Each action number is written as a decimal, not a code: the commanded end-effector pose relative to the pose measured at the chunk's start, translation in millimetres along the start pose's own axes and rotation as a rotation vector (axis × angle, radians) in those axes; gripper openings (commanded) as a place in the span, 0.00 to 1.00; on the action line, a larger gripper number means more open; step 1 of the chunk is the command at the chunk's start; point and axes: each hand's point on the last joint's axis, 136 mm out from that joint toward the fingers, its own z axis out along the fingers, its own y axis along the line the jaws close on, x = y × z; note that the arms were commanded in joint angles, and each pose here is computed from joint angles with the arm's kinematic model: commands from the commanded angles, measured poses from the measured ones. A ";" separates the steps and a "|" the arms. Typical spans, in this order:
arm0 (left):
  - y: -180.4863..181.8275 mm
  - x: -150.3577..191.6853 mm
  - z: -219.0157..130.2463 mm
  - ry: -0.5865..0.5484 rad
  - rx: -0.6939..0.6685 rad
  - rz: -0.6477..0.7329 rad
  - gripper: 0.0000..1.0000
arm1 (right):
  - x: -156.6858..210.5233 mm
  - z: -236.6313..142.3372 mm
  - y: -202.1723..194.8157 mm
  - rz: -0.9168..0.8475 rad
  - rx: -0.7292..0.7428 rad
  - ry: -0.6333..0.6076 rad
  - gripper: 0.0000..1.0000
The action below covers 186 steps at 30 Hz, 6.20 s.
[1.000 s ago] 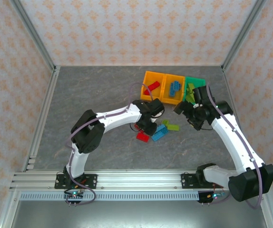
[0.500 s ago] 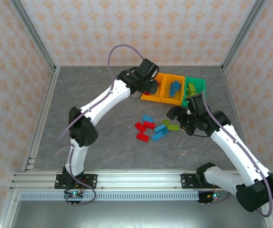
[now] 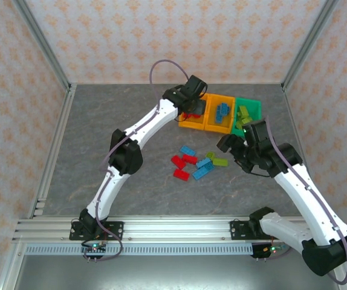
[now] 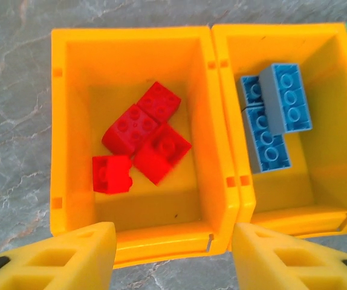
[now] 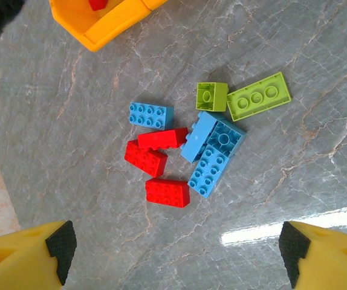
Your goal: Sort the legos into containers by color
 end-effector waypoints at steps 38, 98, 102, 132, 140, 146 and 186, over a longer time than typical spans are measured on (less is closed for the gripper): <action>85.3 166.2 -321.0 -0.240 0.249 0.236 0.86 | -27.7 199.0 -29.2 -0.377 0.693 0.204 0.75; 75.4 169.0 -301.1 -0.239 0.287 0.258 1.00 | -134.1 73.5 -4.4 0.016 0.355 -0.107 0.76; 71.3 172.0 -296.9 -0.227 0.309 0.268 1.00 | -54.2 65.1 -7.7 0.028 0.295 -0.049 0.76; 73.3 195.0 -294.6 -0.178 0.329 0.338 1.00 | 97.1 193.4 -49.3 -0.041 0.504 0.115 0.64; 71.6 195.4 -290.5 -0.171 0.333 0.341 1.00 | 99.4 189.9 -54.2 -0.001 0.465 0.110 0.44; 70.9 196.5 -289.0 -0.165 0.337 0.341 1.00 | 98.2 175.3 -51.6 -0.016 0.459 0.106 0.34; 71.6 188.0 -293.7 -0.217 0.330 0.323 1.00 | -172.1 150.3 58.2 -0.149 0.317 -0.025 0.68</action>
